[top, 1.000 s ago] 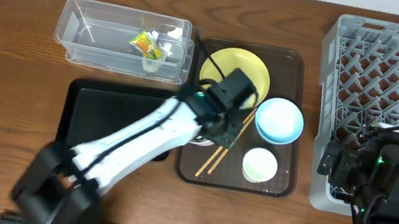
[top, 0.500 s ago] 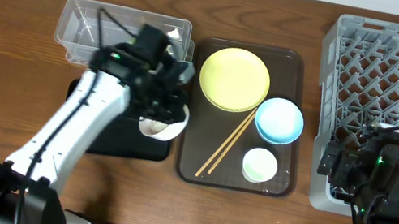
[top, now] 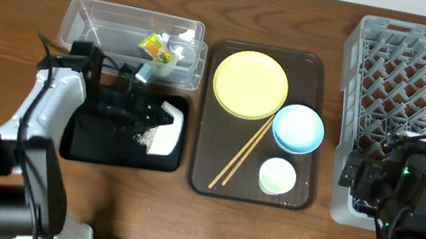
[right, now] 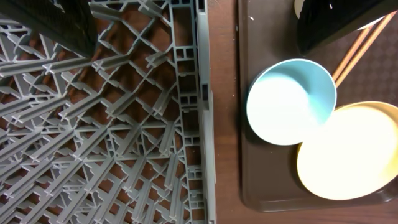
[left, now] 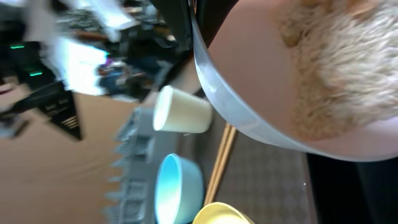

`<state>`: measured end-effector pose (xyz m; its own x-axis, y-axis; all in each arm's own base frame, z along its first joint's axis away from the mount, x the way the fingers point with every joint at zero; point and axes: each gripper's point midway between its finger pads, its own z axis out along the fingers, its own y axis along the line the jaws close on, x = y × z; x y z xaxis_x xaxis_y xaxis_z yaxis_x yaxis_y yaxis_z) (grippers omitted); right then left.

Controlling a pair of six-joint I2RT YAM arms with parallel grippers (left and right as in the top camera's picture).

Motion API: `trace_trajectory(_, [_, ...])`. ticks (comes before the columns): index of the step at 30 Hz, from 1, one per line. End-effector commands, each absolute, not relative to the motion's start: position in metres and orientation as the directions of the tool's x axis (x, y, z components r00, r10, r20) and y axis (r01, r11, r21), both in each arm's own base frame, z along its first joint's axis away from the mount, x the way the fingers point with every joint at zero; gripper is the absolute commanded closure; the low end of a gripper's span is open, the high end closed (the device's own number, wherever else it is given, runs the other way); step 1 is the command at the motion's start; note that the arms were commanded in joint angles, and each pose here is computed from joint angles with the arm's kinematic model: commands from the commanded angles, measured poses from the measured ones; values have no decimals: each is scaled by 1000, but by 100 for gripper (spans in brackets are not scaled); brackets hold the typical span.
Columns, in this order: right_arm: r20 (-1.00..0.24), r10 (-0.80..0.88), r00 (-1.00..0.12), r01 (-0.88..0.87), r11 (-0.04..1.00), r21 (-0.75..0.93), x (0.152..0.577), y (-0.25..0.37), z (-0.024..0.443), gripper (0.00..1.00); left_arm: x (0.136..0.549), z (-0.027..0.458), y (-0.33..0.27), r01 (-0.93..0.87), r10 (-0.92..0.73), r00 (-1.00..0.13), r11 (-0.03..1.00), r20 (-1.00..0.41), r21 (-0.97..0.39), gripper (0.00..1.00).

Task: Sort waste into correct bins and load items into the dishwasher rack
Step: 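Lift the pink bowl and tip the rice onto the black tray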

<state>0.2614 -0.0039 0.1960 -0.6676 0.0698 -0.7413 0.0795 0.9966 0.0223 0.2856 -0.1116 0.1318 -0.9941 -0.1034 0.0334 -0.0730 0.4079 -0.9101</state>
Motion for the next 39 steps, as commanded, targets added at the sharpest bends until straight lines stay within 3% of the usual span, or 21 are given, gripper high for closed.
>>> trace_trajectory(1, [-754, 78, -652, 86, 996, 29, 263, -3, 204, 1, 296, 146, -110, -135, -165, -981, 206, 101, -969, 94])
trace_trajectory(5, [-749, 78, -658, 86, 996, 28, 261, -4, 203, 1, 306, 139, -100, -260, -217, -947, 95, 235, -961, 94])
trace_trajectory(12, [-745, 78, -662, 87, 996, 27, 260, -4, 202, 1, 319, 143, -85, -339, -266, -903, -46, 339, -940, 94])
trace_trajectory(21, [-745, 78, -662, 87, 996, 27, 260, -4, 202, 1, 322, 143, -69, -569, -280, -761, -145, 586, -809, 94])
trace_trajectory(29, [-745, 78, -663, 87, 996, 27, 260, -4, 201, 1, 324, 143, -62, -773, -232, -541, -241, 808, -587, 94])
trace_trajectory(33, [-745, 78, -663, 86, 996, 27, 260, -4, 201, 1, 324, 143, -62, -819, -210, -468, -263, 858, -511, 93])
trace_trajectory(39, [-745, 78, -663, 86, 996, 27, 260, -4, 201, 1, 324, 143, -62, -822, -208, -461, -264, 862, -504, 93])
